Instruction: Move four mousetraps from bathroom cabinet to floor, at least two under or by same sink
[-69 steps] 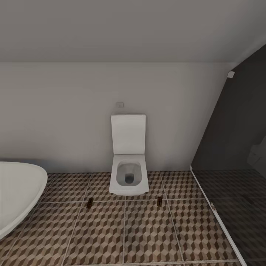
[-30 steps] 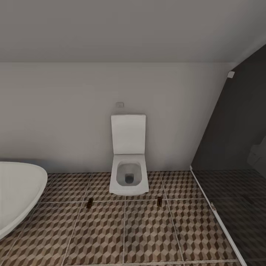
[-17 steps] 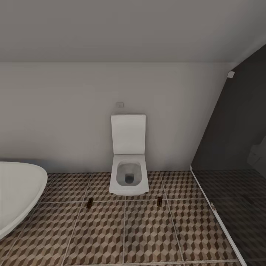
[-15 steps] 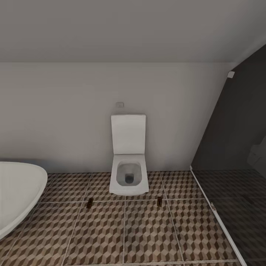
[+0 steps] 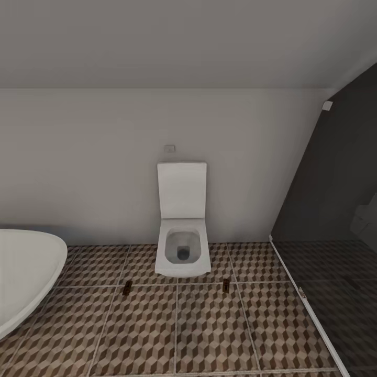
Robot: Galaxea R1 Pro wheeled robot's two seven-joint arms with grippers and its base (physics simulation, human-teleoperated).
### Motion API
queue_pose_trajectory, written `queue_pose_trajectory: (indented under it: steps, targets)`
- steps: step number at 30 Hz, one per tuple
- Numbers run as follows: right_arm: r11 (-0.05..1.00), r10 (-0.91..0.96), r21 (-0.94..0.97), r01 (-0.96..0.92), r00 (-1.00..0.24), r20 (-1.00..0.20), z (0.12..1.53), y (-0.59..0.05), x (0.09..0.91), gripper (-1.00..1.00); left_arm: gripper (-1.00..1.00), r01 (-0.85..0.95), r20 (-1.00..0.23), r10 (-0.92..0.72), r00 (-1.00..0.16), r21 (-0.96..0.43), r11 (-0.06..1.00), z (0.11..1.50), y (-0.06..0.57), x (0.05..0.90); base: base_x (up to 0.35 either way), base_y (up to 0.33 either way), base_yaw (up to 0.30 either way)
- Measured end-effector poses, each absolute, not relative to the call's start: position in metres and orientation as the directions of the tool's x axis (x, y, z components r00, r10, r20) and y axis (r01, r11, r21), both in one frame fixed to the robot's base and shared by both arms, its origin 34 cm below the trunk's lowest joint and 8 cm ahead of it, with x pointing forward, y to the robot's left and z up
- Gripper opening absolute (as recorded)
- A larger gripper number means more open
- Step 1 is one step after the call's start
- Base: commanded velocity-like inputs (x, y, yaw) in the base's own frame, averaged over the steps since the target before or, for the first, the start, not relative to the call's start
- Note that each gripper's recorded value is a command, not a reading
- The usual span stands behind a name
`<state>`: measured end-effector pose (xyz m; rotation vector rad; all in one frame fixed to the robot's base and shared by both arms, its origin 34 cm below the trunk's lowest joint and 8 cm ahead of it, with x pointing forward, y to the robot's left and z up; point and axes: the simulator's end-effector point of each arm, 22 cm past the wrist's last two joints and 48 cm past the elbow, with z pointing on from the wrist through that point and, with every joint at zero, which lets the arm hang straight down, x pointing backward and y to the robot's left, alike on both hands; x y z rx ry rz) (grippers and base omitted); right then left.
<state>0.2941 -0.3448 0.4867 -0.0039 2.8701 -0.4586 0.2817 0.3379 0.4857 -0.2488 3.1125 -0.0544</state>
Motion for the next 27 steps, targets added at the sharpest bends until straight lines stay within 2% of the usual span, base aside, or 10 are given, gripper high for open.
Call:
queue_pose_trajectory:
  steps: [27]
  targets:
    - [0.951,-0.039,-0.308,0.034,-0.972,-0.230,0.4867,-0.3447,0.2942,1.00,1.00,-0.158,-0.016,-0.159,-0.987,-0.036,0.987,0.4857,0.3379,0.2817,0.000,0.000,0.000]
